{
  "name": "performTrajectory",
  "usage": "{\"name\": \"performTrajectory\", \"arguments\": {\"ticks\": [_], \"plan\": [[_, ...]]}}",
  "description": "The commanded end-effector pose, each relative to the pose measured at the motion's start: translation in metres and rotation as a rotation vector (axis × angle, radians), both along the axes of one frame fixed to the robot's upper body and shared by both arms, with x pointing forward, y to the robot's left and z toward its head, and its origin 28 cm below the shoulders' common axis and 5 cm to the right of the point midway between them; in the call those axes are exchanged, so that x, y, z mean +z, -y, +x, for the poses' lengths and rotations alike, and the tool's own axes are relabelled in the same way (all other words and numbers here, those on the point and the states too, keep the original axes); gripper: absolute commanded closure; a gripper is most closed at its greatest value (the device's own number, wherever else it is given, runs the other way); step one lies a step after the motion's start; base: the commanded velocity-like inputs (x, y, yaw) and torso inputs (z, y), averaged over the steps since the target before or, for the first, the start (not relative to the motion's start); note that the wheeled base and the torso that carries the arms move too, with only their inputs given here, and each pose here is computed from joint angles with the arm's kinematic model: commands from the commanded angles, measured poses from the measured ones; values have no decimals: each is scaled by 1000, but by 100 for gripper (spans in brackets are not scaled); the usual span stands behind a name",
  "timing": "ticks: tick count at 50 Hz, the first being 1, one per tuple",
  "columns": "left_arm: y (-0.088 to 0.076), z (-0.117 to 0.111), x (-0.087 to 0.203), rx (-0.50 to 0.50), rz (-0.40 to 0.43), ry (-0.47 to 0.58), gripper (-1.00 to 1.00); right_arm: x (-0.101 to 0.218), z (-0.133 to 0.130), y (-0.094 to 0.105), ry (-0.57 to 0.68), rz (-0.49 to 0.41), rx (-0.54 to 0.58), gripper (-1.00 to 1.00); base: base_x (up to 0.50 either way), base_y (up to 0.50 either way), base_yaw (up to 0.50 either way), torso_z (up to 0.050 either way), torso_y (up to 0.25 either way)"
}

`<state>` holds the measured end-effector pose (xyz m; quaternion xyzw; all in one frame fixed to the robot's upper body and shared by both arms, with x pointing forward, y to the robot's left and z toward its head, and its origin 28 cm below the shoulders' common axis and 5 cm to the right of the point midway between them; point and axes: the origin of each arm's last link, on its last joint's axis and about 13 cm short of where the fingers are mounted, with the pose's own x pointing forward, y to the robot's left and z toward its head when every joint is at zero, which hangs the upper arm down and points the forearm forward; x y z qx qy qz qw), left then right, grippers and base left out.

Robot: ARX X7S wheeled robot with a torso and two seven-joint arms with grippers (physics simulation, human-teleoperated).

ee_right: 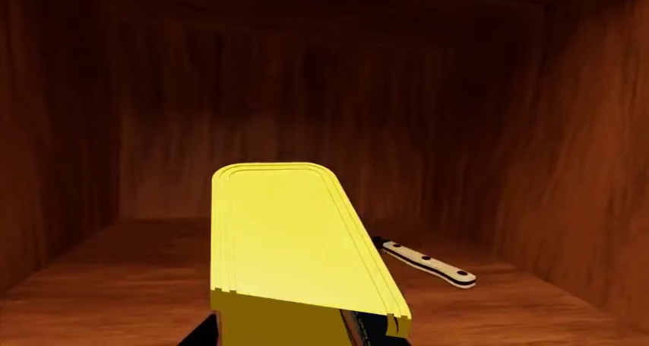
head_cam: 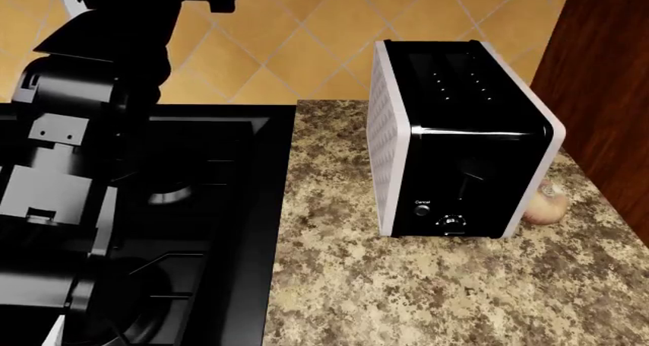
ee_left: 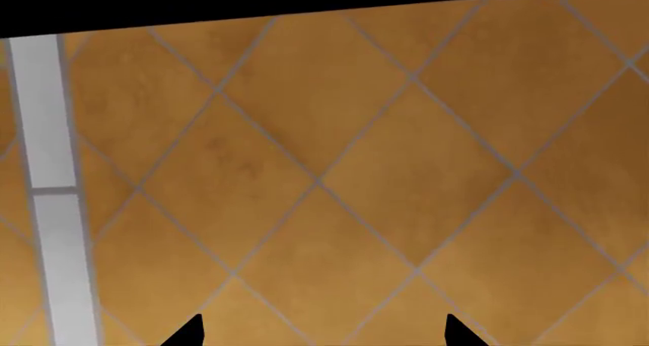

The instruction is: Pick the canned food and canned food from the counter and place them in the cabinets closest to them.

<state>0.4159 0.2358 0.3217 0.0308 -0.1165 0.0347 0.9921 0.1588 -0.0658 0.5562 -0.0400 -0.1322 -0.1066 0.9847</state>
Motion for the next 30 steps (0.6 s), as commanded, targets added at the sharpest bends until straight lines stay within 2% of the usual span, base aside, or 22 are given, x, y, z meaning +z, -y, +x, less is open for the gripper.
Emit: {"name": "performTrajectory", "arguments": {"ticks": [1, 30], "plan": [[0, 0, -1, -1, -2, -2, -100, -4, 16, -1, -92, 2, -13, 100, 0, 0, 0, 0, 0], [1, 0, -2, -9, 1, -6, -100, -23, 74, 3, -236, 6, -42, 100, 0, 0, 0, 0, 0]]}}
